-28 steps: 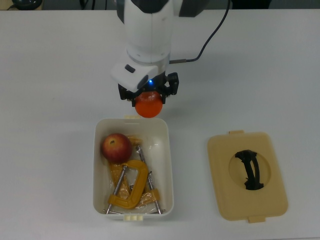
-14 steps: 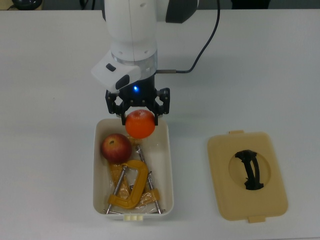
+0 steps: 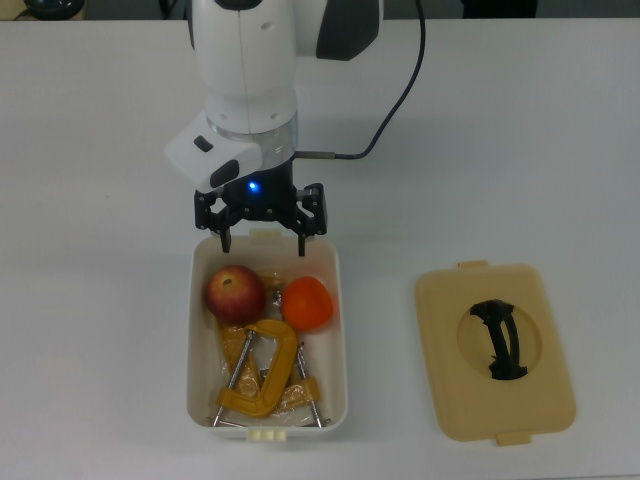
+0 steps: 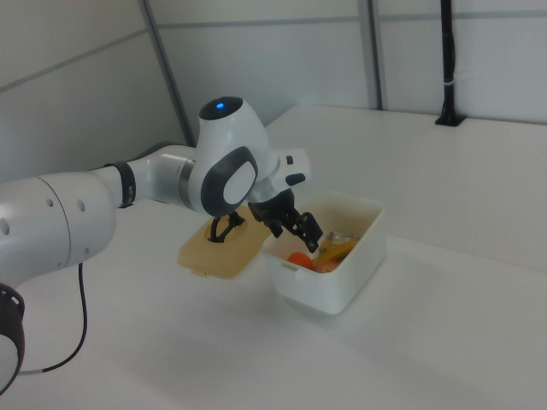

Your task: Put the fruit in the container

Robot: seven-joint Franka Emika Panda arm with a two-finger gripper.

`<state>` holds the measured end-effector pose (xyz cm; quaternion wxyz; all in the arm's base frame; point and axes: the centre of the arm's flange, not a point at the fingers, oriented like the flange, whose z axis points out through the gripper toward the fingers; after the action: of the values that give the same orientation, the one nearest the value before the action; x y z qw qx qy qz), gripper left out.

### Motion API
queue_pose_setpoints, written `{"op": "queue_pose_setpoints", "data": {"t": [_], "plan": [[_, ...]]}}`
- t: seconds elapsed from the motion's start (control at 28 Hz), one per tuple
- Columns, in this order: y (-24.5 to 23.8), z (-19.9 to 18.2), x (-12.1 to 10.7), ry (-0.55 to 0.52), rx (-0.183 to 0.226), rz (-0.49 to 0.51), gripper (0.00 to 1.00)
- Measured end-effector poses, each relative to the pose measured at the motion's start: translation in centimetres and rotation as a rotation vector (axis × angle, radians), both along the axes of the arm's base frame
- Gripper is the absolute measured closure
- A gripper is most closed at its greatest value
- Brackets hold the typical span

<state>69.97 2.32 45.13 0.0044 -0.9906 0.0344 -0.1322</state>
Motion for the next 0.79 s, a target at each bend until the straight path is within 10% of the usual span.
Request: {"op": "queue_pose_setpoints", "data": {"t": [0.79], "plan": [[-2.7,2.6,-4.5,0.288,-0.094,0.085,0.0]]}}
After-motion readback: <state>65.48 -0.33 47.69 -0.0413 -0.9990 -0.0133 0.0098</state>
